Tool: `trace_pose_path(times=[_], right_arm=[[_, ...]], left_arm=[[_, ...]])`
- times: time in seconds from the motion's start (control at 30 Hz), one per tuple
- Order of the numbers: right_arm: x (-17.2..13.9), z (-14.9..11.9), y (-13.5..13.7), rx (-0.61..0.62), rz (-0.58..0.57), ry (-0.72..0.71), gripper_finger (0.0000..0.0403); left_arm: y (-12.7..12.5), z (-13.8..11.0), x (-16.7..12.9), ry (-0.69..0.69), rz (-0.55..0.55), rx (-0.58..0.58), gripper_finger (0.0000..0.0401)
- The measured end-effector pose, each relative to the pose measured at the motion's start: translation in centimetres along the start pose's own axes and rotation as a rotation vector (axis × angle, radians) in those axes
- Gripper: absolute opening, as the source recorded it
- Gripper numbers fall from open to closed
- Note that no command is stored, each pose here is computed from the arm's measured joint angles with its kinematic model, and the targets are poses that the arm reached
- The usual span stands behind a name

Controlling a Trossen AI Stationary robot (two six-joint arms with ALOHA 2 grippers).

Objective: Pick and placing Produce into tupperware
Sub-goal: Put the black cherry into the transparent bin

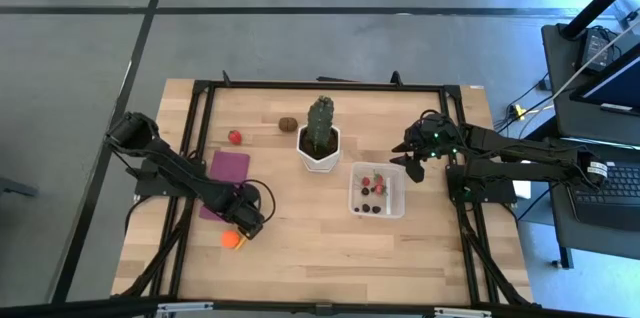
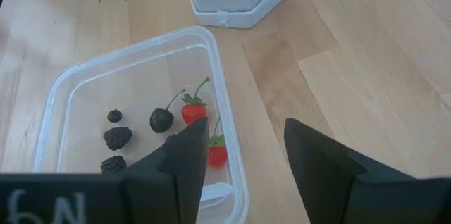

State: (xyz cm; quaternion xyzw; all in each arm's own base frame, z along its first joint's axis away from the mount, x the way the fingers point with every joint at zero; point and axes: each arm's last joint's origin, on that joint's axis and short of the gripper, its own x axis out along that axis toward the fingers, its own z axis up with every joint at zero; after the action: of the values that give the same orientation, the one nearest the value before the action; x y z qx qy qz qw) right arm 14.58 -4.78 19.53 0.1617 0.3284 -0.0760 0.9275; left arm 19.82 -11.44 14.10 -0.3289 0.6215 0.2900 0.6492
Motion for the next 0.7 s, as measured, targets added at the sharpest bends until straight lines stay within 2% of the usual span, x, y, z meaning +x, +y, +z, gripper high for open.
trace_pose_path(times=[0.7], right_arm=[[0.0, 0.0, 0.0, -0.001, 0.0, 0.0, 0.0188]], left_arm=[[0.08, 0.01, 0.04, -0.006, 0.005, 0.0, 0.0174]])
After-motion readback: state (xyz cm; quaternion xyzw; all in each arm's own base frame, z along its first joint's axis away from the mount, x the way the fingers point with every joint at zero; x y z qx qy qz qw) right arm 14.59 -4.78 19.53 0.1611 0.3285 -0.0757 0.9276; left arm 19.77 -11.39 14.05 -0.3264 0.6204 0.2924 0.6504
